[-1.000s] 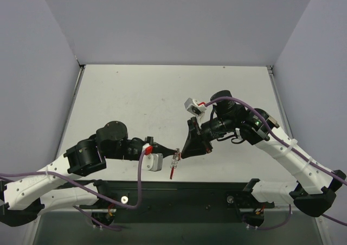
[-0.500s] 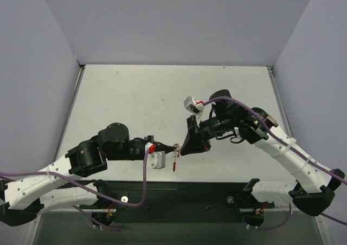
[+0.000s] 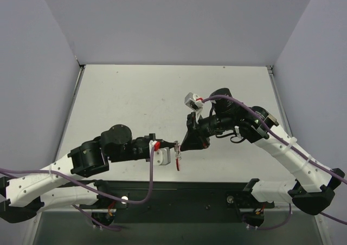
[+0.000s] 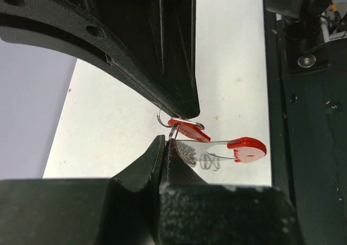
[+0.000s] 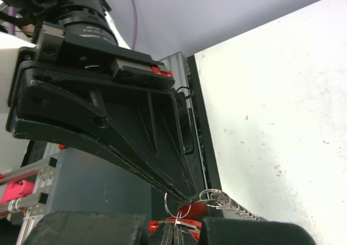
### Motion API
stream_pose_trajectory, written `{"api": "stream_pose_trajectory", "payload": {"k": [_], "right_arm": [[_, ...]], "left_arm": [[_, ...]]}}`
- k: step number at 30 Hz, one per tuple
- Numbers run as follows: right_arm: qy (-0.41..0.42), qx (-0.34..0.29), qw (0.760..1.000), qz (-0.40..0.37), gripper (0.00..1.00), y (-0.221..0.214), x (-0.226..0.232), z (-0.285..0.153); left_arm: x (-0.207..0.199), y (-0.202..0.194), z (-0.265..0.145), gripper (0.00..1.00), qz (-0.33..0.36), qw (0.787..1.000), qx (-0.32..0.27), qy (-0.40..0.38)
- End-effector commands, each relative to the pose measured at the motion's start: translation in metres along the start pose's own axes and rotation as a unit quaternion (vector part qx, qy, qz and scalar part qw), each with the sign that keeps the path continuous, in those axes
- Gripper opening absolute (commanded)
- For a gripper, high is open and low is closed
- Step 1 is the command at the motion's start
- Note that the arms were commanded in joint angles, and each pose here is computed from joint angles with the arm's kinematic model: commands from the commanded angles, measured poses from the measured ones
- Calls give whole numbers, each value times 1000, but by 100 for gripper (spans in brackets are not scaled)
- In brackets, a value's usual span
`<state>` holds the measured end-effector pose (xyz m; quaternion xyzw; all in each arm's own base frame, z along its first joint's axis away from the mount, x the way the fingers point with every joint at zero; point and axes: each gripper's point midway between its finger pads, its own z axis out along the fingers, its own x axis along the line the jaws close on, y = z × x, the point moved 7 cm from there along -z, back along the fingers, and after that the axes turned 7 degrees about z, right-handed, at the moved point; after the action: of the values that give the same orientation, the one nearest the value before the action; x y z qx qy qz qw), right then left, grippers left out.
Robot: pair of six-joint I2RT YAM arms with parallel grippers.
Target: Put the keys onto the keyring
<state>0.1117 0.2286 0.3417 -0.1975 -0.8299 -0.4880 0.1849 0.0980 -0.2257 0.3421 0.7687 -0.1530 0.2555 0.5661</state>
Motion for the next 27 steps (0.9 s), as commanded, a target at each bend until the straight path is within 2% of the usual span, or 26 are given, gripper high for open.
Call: {"api": "stream_pose_trajectory", "payload": {"k": [1,8,27], "right_arm": [[48,-5,999,3,0,11,30,-1],[53,-4,999,2,0,12,35,-1],[66,-15,998,-15,0,20,48,-5]], "left_arm": [[35,8,-8,0,-11,991,21,128],[38,13,-12,0,-17,987,14,158],[34,15,-3,0,-4,976,69,208]]}}
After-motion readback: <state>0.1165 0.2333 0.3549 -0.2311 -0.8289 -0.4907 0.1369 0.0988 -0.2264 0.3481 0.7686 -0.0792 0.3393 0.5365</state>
